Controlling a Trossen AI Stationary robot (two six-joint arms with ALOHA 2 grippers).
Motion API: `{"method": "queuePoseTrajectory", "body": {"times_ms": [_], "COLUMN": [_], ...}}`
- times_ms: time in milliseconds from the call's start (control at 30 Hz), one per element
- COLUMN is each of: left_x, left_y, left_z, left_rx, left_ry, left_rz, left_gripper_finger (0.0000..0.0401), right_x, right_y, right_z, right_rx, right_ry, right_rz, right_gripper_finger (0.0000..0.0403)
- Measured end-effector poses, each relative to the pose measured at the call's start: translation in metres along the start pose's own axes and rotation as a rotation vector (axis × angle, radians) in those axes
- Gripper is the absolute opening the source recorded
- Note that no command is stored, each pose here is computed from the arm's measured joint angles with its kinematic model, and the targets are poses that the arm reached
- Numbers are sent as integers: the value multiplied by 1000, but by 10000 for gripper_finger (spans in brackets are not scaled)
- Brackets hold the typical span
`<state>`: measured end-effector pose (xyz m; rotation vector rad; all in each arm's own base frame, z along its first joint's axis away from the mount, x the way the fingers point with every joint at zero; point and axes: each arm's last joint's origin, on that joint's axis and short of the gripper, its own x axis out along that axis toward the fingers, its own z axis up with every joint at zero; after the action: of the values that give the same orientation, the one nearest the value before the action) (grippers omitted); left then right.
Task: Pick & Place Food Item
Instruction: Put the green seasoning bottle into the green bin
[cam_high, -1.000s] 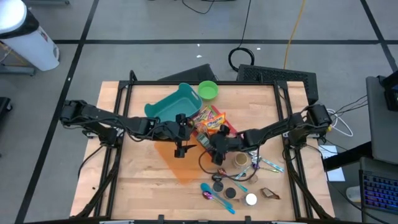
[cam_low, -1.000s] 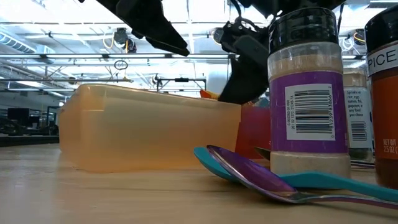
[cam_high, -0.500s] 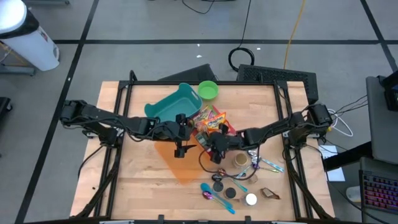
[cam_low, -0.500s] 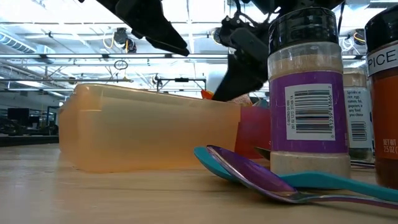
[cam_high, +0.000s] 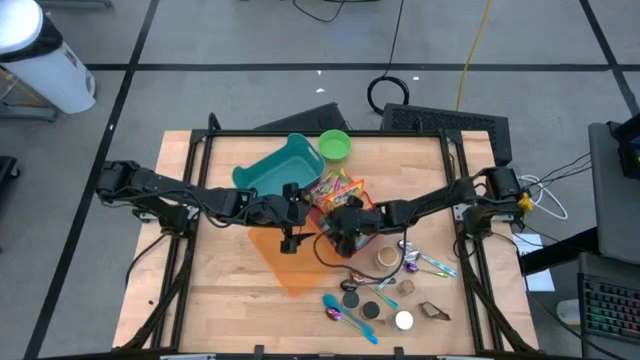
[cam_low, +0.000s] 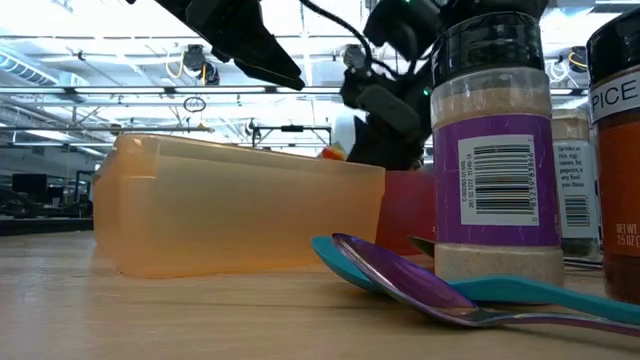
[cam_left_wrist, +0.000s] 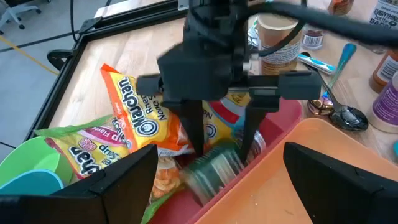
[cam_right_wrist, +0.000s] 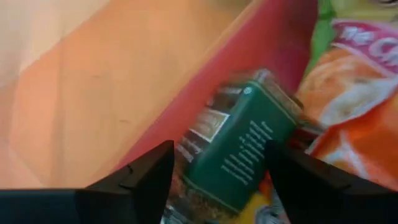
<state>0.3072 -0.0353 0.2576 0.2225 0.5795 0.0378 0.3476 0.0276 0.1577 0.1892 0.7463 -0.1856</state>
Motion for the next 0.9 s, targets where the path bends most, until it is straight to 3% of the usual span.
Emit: {"method": "queuePoseTrajectory", "body": {"times_ms": [167, 500, 733, 900], "left_x": [0, 0, 0, 0], "left_y": [0, 0, 0, 0], "left_z": [0, 0, 0, 0], "left_rx": [0, 0, 0, 0], "left_ry": [-2, -3, -2, -3], "left_rz": [0, 0, 0, 0], "left_gripper_finger": [354, 353, 354, 353], "right_x": [15, 19, 26, 31], "right_y": [-3, -5, -16, -21], "right_z": [-6, -11, -21, -25], "right_rx": [-4, -27, -47, -11], "right_ry": [17, 55, 152, 177], "right_rz": [10, 7, -29, -39], "right_gripper_finger": [266, 262, 274, 259]}}
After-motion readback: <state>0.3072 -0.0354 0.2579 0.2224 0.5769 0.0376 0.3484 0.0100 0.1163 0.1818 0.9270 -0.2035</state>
